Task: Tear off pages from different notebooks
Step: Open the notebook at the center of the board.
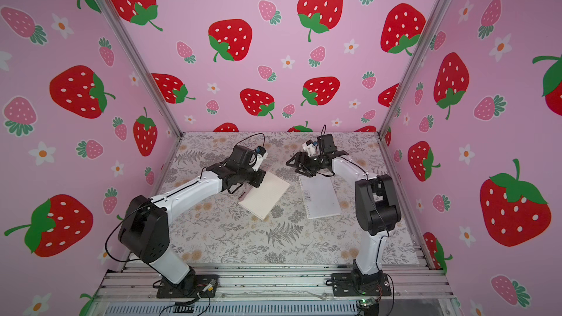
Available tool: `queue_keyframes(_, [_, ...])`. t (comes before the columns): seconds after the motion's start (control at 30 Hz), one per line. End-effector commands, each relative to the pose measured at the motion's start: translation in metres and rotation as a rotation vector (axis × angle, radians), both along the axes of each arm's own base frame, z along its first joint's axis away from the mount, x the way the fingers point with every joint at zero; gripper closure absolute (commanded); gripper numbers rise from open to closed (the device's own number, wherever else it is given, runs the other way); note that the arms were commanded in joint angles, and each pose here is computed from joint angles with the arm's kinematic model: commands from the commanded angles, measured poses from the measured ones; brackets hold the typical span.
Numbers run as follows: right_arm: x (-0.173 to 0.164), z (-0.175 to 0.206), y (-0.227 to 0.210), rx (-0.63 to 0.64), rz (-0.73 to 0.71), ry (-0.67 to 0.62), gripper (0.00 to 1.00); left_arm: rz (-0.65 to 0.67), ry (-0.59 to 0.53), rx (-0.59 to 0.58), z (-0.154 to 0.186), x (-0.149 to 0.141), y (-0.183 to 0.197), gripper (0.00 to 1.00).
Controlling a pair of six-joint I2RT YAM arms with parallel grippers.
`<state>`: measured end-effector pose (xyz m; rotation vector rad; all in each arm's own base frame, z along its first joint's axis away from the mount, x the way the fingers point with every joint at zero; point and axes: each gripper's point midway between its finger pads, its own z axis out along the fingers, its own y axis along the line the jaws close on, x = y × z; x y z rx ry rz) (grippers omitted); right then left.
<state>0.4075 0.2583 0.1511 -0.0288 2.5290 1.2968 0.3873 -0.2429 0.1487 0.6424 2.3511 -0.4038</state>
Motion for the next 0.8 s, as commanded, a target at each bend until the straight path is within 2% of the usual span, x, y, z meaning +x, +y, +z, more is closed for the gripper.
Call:
queue_keyframes(0.0, [-0.002, 0.019, 0.011, -0.039, 0.098, -0.339, 0.27, 0.018, 0.055, -0.062, 0.002, 0.005, 0.005, 1.00])
queue_keyframes(0.07, [-0.006, 0.018, 0.016, -0.065, 0.119, -0.454, 0.19, 0.052, 0.101, -0.096, -0.001, 0.013, 0.015, 1.00])
queue_keyframes(0.13, [-0.004, 0.014, 0.018, -0.072, 0.102, -0.472, 0.15, 0.098, 0.155, -0.134, -0.007, 0.023, 0.028, 1.00])
queue_keyframes(0.27, [0.001, 0.001, 0.035, -0.009, 0.120, -0.364, 0.15, 0.143, 0.274, -0.267, -0.020, 0.035, 0.045, 1.00])
queue_keyframes(0.37, [0.002, -0.014, 0.052, 0.009, 0.148, -0.295, 0.15, 0.147, 0.314, -0.342, -0.024, 0.039, 0.050, 1.00])
queue_keyframes(0.5, [0.002, -0.027, 0.083, 0.060, 0.170, -0.222, 0.19, 0.179, 0.313, -0.369, -0.021, 0.043, 0.056, 1.00])
queue_keyframes(0.77, [-0.002, -0.033, 0.099, 0.064, 0.201, -0.248, 0.19, 0.227, 0.247, -0.332, 0.015, 0.046, 0.064, 1.00])
